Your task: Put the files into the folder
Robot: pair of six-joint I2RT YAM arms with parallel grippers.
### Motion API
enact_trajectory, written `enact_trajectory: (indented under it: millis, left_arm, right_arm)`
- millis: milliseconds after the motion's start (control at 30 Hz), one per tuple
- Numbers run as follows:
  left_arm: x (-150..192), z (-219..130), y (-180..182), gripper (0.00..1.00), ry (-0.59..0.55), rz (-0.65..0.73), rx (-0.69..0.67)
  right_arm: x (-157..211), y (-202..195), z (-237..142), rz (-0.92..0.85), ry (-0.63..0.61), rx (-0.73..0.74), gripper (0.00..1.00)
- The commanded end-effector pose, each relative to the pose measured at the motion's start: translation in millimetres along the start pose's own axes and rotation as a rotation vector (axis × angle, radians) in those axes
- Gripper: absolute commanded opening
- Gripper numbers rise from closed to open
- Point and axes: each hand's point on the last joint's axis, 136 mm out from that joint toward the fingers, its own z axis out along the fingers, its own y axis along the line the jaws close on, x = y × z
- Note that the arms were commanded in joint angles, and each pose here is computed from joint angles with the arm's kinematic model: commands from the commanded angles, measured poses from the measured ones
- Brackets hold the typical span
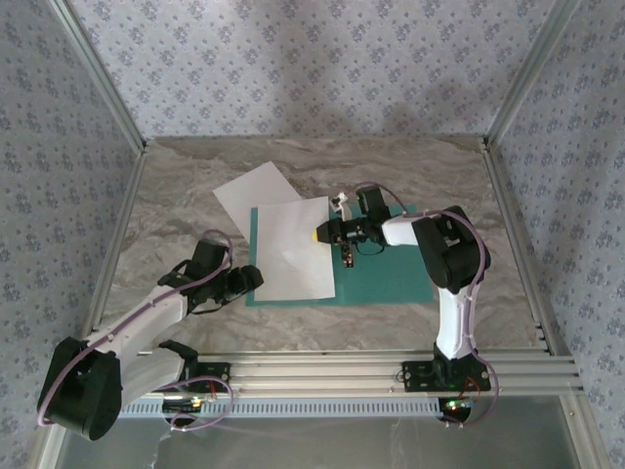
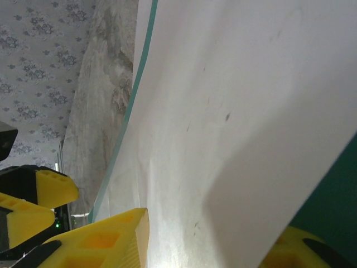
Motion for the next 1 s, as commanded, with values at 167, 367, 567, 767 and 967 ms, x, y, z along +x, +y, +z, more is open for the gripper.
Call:
enact_trajectory:
  millis: [167,367,567,767,967]
  left_arm:
    - [-2.7,-5.0,-4.5,0.67,-0.007,0.018,0.000]
    - [-2.7,-6.7,-5.4,0.67,-0.008,0.020,0.001]
    - [-2.1,-6.1,-4.8,0.67,-0.005,0.020,-0.001]
    - [-1.8,-6.9,-4.8,0.67,-0.007,0.020,0.002]
    - [0.2,-7.6,-2.1,0.67,-0.010,0.018,0.000]
  right_arm:
    - [-12.7,-7.0,6.4,0.010,0.004,0.024,0.37]
    - [-5.8,-16.0,8.2,0.070,0.036,0.112,0.36]
    - [3.6,-22.0,7.2,0.070,0.060,0.228,0.34]
    - [-4.1,-18.7,10.2,0.040,0.056,0.284,0.31]
    - [-3.6,-21.2,7.6,0.023,0.060,0.349,0.30]
